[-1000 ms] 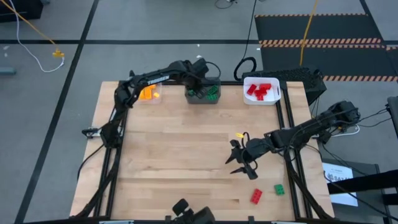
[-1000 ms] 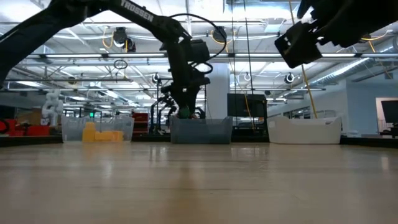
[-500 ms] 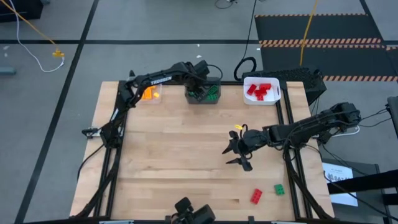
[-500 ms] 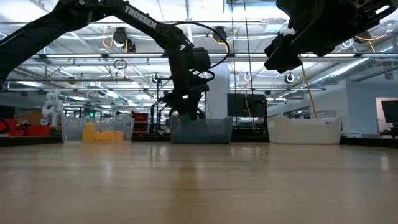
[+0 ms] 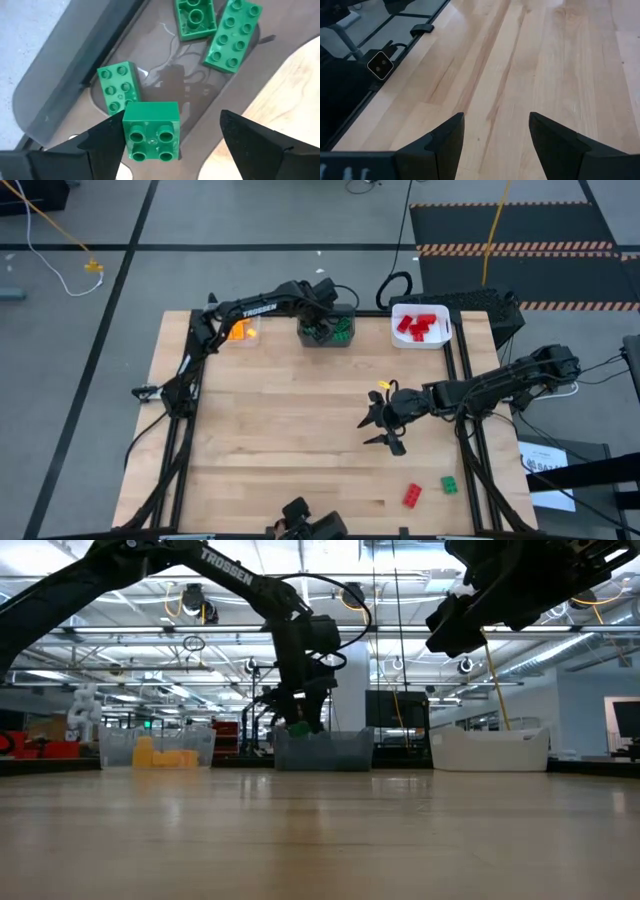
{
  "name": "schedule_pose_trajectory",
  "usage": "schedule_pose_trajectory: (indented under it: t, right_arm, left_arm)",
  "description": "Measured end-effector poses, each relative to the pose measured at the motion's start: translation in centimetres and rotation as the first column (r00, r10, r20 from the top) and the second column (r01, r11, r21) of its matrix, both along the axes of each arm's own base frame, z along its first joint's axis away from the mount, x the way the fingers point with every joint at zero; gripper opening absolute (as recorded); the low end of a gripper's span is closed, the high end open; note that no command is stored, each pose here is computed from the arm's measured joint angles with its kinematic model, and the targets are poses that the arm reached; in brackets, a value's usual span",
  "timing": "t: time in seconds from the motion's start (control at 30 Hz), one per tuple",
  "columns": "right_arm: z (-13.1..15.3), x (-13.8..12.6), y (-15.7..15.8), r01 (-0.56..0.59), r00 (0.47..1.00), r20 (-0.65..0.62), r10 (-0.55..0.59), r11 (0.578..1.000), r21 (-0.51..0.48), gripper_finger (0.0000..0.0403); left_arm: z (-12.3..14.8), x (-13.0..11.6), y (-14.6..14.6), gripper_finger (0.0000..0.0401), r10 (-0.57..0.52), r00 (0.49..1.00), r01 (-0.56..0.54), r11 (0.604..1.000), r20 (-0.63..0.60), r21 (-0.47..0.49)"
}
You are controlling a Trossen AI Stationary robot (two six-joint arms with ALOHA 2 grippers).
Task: Sort & place blocks by color
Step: Put the 4 stud green game piece into the gray bin, then put the 8 stud red game piece into the white bin
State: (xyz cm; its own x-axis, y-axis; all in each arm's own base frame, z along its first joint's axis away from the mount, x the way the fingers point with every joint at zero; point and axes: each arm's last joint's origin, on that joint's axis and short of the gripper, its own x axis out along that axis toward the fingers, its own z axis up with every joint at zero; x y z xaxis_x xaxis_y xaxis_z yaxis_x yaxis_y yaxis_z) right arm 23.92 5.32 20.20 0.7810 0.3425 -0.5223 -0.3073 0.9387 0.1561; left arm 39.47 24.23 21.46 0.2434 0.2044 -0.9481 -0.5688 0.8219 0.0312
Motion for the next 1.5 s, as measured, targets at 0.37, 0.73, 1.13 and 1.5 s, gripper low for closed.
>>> schedule_pose_trajectory:
  t: [0.37, 0.73, 1.13, 1.5]
  right_arm:
    - [0.0, 0.0, 0.0, -0.002, 1.000, 0.000, 0.002, 1.000, -0.002, 0.0215]
    - [-0.2, -0.1, -0.1, 0.002, 1.000, -0.027, -0.002, 1.000, -0.012, 0.0215]
    - [-1.4, -0.8, -0.8, 0.090, 0.983, -0.163, -0.082, 0.995, 0.040, 0.0215]
    - [-4.3, -2.9, 1.5, 0.043, 0.983, -0.185, 0.011, 0.958, 0.283, 0.0215]
  left_arm:
    - [0.0, 0.1, 0.0, 0.0371, -0.014, 1.000, 0.014, 1.000, 0.002, 0.014]
    - [1.7, -0.4, -0.7, 0.0365, -0.021, 1.000, 0.021, 1.000, 0.005, 0.014]
    - [9.6, 1.5, -13.5, 0.0237, -0.314, 0.936, 0.298, 0.947, 0.156, 0.117]
    - [7.0, 3.7, -24.5, 0.0200, -0.549, 0.810, 0.515, 0.834, 0.204, 0.200]
